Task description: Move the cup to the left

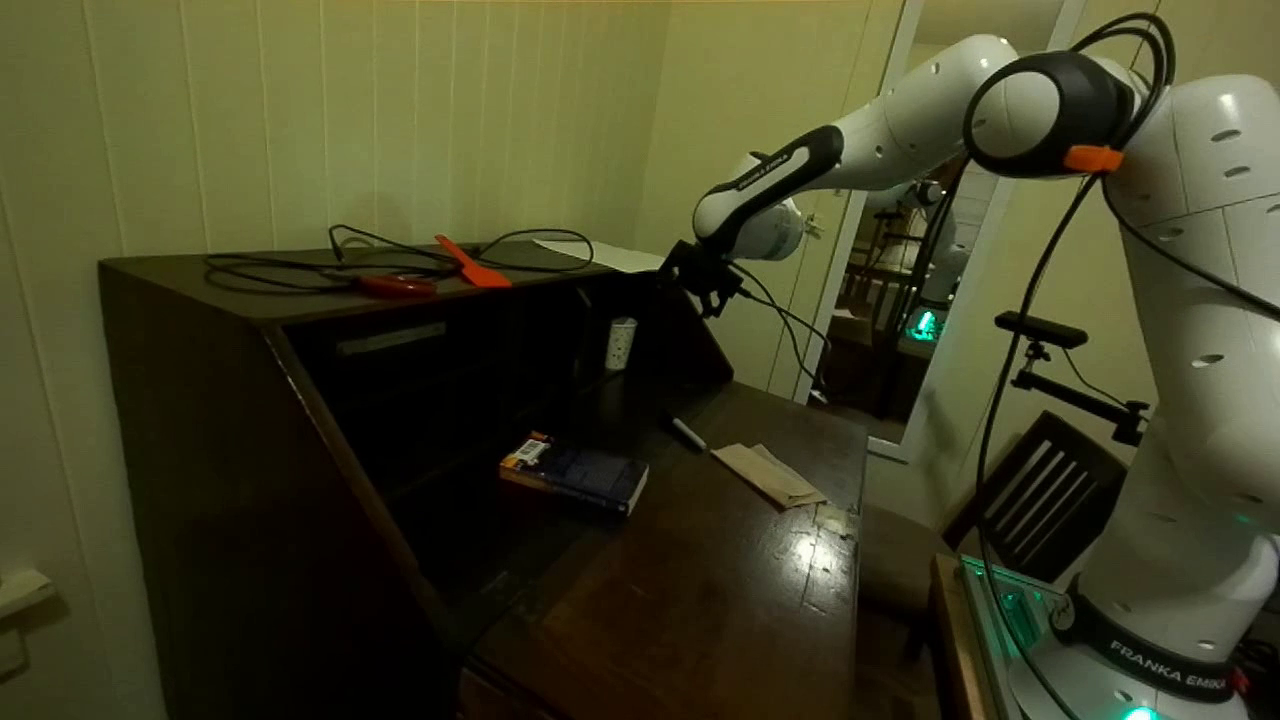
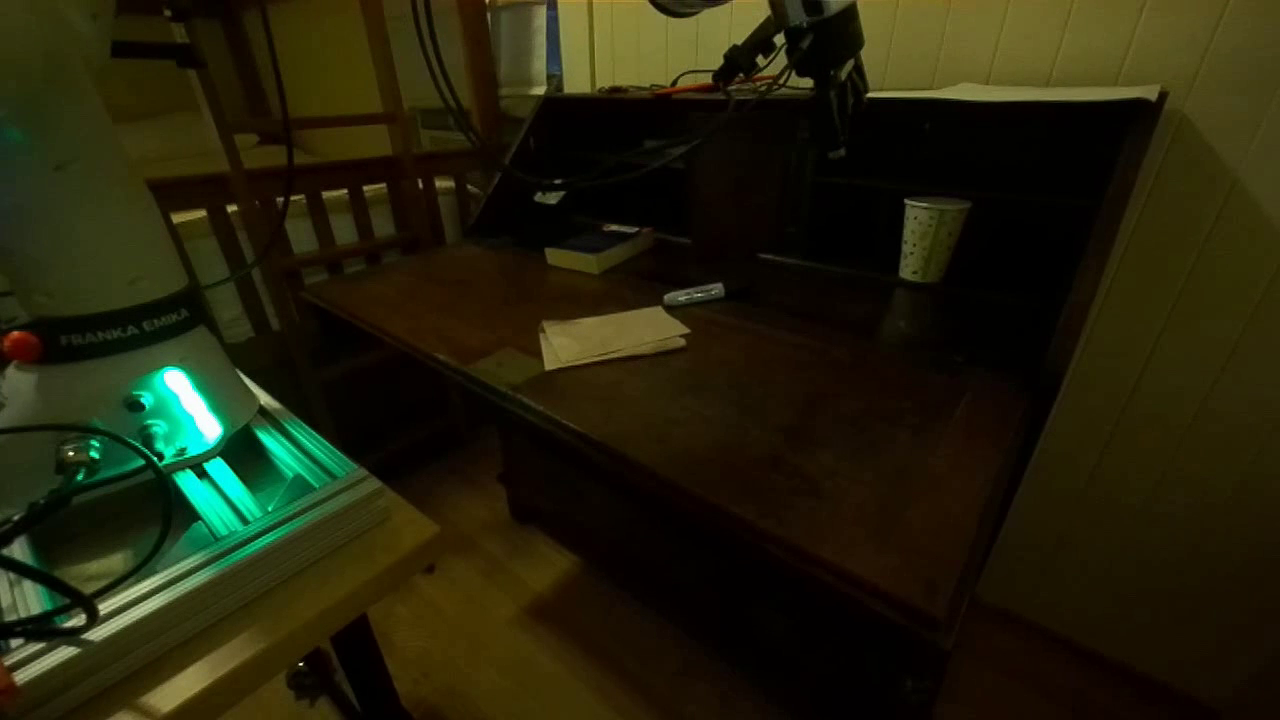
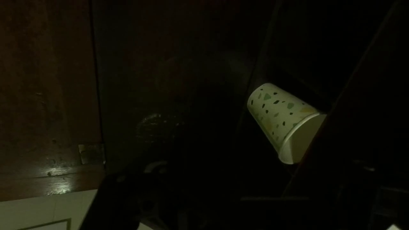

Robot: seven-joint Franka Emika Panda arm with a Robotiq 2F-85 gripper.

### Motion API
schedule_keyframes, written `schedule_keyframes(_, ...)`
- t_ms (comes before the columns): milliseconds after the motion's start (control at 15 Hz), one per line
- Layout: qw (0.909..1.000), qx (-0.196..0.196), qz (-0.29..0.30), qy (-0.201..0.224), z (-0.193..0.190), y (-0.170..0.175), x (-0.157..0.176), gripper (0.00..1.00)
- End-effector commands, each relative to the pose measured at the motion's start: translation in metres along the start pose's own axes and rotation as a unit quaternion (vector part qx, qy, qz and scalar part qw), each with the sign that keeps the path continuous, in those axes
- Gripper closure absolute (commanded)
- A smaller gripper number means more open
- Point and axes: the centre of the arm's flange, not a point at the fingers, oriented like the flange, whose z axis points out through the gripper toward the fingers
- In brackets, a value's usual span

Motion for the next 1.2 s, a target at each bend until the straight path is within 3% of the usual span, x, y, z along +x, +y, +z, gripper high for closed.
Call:
schedule_keyframes(0,1.0000,0.000,0.000,0.001,0.001,-0.001,0.000,0.00)
schedule_keyframes(200,1.0000,0.001,-0.001,0.000,0.000,-0.004,0.001,0.00)
schedule_keyframes(333,0.9996,0.011,0.009,0.024,0.002,-0.007,0.000,0.00)
schedule_keyframes(733,0.9985,-0.003,0.041,0.035,0.033,-0.011,0.012,0.00)
schedule_keyframes(1133,0.9974,0.010,0.049,0.051,0.060,-0.024,0.027,0.00)
